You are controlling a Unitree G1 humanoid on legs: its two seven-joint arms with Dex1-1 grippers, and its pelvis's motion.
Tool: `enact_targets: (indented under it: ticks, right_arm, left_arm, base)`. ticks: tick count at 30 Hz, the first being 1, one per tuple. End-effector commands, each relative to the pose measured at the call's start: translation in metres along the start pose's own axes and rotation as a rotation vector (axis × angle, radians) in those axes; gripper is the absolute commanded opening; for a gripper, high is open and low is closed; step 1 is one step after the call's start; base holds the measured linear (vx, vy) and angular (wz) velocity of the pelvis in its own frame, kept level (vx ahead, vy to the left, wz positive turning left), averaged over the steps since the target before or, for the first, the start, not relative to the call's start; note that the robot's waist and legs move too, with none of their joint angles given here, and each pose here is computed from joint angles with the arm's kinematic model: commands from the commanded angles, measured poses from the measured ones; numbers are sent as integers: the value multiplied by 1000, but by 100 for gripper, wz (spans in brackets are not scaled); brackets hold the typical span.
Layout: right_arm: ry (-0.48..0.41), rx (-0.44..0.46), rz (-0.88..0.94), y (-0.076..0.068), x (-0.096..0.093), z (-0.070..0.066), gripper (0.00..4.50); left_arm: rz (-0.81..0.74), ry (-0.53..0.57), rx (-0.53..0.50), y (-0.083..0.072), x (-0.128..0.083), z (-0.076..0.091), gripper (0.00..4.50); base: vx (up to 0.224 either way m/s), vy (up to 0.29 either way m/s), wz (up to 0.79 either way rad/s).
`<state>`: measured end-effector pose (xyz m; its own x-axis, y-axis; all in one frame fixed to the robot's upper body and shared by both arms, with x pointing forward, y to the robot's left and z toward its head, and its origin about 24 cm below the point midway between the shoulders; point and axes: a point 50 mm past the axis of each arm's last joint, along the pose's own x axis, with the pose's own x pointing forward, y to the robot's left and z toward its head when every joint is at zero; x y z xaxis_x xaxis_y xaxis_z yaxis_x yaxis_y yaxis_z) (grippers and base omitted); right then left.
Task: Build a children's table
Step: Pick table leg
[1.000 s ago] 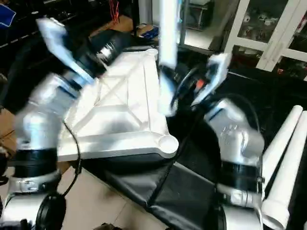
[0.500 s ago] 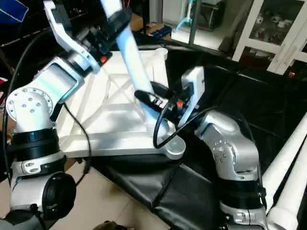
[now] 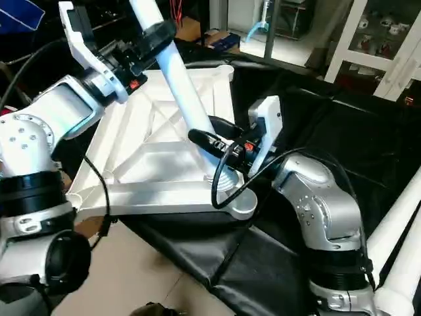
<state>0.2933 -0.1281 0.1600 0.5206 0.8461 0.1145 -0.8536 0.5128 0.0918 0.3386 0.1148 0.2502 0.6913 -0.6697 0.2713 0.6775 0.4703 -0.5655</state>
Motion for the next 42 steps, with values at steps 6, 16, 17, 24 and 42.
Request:
enact_targets:
  ticks: [6,16,17,24,42]
  right_arm:
    - [-9,-38,23,3,3,4,179]
    - [-16,-50,14,1,3,6,179]
    - [-17,-51,12,0,3,6,179]
    - [-32,-44,0,-2,5,8,235]
    - [-69,164,249,-18,-27,46,376]
  left_arm:
    - [-62,67,59,-15,2,-5,294]
    - [-70,58,64,-17,1,-1,207]
    - [-63,51,63,-16,1,0,198]
    - [-59,28,76,-17,1,7,174]
    - [-358,133,120,-44,-5,6,172]
  base:
    - [0,0,0]
    - [0,0,0]
    - [0,0,0]
    - [0,0,0]
    - [0,0,0]
